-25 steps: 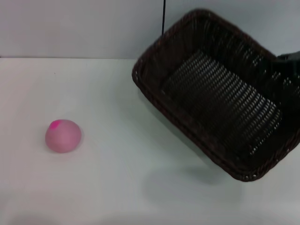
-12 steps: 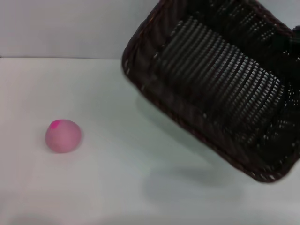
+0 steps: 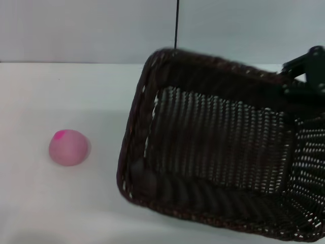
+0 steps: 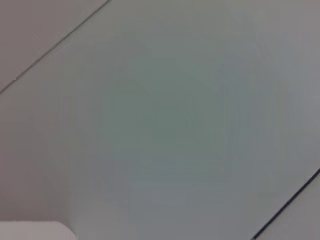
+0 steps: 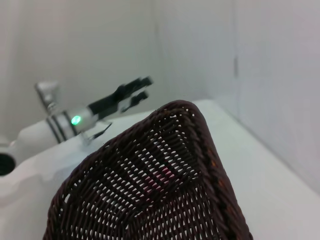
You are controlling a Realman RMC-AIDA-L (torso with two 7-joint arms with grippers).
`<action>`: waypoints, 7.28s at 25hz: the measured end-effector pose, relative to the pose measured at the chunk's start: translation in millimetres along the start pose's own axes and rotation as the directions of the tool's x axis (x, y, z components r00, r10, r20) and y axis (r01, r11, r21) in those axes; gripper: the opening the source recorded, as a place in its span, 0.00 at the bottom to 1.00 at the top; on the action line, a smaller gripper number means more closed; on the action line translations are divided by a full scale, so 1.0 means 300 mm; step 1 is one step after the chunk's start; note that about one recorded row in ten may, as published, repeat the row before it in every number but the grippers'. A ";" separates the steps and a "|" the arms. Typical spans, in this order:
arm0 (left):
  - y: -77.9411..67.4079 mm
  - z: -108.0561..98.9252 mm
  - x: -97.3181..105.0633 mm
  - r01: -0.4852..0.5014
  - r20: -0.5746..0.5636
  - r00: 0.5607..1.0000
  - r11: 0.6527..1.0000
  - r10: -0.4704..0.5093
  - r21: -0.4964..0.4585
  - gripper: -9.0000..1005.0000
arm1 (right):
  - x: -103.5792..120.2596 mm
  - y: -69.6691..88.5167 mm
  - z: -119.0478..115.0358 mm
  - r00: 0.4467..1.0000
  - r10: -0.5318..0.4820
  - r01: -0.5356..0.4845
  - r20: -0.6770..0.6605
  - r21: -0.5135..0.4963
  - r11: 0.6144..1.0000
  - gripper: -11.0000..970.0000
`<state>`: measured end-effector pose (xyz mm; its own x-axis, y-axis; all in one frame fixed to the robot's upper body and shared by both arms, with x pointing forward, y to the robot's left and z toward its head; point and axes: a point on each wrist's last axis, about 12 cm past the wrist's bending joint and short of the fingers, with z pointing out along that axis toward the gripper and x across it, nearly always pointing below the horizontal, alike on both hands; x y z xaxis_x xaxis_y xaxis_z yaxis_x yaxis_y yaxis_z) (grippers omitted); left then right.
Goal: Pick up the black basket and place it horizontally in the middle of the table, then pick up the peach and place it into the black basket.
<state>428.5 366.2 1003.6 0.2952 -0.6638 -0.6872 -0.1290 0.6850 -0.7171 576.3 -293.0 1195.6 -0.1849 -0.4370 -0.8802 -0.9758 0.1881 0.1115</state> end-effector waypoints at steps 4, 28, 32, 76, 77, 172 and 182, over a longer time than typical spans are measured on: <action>-0.003 0.000 0.003 0.003 -0.026 1.000 1.000 -0.003 0.020 0.82 | 0.002 -0.026 0.068 1.000 -0.014 0.012 -0.025 -0.045 0.999 0.20; -0.027 -0.034 0.042 0.004 -0.116 0.993 0.996 0.006 0.088 0.82 | -0.042 -0.046 0.297 0.989 -0.130 0.120 -0.070 -0.130 0.984 0.21; -0.027 -0.038 0.046 0.001 -0.130 0.991 0.996 0.011 0.091 0.82 | -0.057 -0.049 0.306 0.990 -0.126 0.118 -0.063 -0.123 0.985 0.21; -0.064 0.066 -0.044 -0.051 -0.556 0.562 0.697 0.612 0.716 0.82 | 0.549 0.235 -0.164 0.426 -0.235 -0.698 0.874 0.483 0.530 0.54; -0.061 0.064 -0.044 -0.054 -0.558 0.560 0.700 0.612 0.713 0.82 | 0.550 0.235 -0.166 0.422 -0.238 -0.701 0.875 0.481 0.527 0.54; -0.246 0.083 0.018 0.012 -0.228 0.950 0.705 0.214 0.709 0.85 | 0.649 0.325 -0.239 0.299 -0.357 -0.831 0.885 0.425 0.359 0.54; -0.171 0.029 -0.004 -0.458 0.235 0.885 0.841 0.402 0.288 0.84 | 0.738 0.415 -0.290 0.306 -0.530 -0.895 0.791 0.429 0.124 0.54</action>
<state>443.1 334.6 1042.2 0.4322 -0.2417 -0.8688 0.0292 0.9666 -0.2544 403.7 -442.7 1054.8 0.5534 0.4621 -0.6930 0.0947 0.7917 0.6035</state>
